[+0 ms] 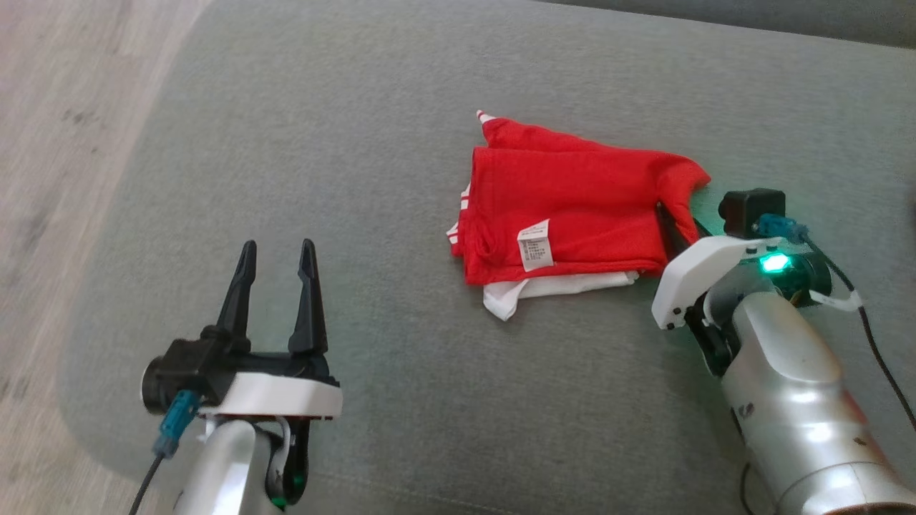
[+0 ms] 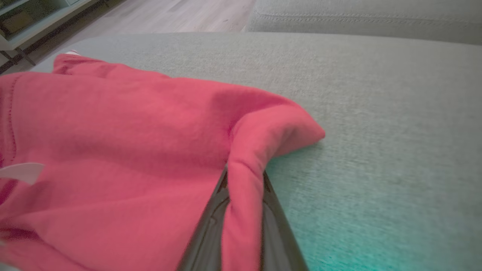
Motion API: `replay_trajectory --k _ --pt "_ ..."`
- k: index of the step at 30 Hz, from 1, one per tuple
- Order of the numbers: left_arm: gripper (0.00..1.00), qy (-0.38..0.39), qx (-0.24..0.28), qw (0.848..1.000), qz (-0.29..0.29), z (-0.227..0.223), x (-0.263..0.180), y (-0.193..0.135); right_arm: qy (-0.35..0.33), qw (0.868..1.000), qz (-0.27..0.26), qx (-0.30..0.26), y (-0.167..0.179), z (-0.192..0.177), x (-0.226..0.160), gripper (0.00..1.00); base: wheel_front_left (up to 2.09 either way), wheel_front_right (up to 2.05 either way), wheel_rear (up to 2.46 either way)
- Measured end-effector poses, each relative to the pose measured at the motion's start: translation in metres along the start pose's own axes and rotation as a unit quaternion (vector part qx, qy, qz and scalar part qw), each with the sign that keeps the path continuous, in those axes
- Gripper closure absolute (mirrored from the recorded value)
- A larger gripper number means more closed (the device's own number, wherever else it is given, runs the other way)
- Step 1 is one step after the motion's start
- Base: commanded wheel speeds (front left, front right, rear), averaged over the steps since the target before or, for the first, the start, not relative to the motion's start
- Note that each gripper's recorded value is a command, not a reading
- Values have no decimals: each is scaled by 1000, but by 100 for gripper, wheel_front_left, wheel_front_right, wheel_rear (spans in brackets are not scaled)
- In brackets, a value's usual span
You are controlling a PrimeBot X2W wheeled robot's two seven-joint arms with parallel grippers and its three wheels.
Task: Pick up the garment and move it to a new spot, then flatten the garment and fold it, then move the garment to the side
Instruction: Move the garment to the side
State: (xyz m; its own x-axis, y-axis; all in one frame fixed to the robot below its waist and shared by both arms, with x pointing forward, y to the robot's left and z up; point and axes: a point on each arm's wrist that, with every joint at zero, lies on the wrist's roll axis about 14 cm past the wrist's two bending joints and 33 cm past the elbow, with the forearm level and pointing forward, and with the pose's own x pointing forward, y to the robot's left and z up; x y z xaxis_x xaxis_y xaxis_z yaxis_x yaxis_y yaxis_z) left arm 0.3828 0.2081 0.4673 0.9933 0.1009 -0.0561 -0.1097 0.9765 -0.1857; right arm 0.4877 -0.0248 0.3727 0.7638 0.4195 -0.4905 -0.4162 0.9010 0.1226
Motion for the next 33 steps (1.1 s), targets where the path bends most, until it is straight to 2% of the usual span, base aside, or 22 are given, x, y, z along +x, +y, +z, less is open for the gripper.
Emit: replay_trajectory --k 10,20,25,28,29,33 --pt "0 -13 2 998 -61 6 12 -40 -70 994 -51 -62 -36 20 -39 100 0 0 0" --pt "0 -22 -2 989 -144 9 23 -99 -101 976 -123 -152 -84 45 -93 100 0 0 0" --pt "0 -15 -6 986 -167 3 30 -116 -73 960 -169 -213 -132 51 -123 100 0 0 0" --pt "0 -6 -4 985 -173 -5 34 -121 -46 950 -201 -235 -168 50 -142 100 0 0 0" --pt "0 -1 -6 984 -179 -9 38 -124 -26 943 -222 -248 -192 49 -155 100 0 0 0" --pt "0 0 -9 983 -185 -12 47 -129 -2 928 -268 -259 -238 59 -178 100 0 0 0"
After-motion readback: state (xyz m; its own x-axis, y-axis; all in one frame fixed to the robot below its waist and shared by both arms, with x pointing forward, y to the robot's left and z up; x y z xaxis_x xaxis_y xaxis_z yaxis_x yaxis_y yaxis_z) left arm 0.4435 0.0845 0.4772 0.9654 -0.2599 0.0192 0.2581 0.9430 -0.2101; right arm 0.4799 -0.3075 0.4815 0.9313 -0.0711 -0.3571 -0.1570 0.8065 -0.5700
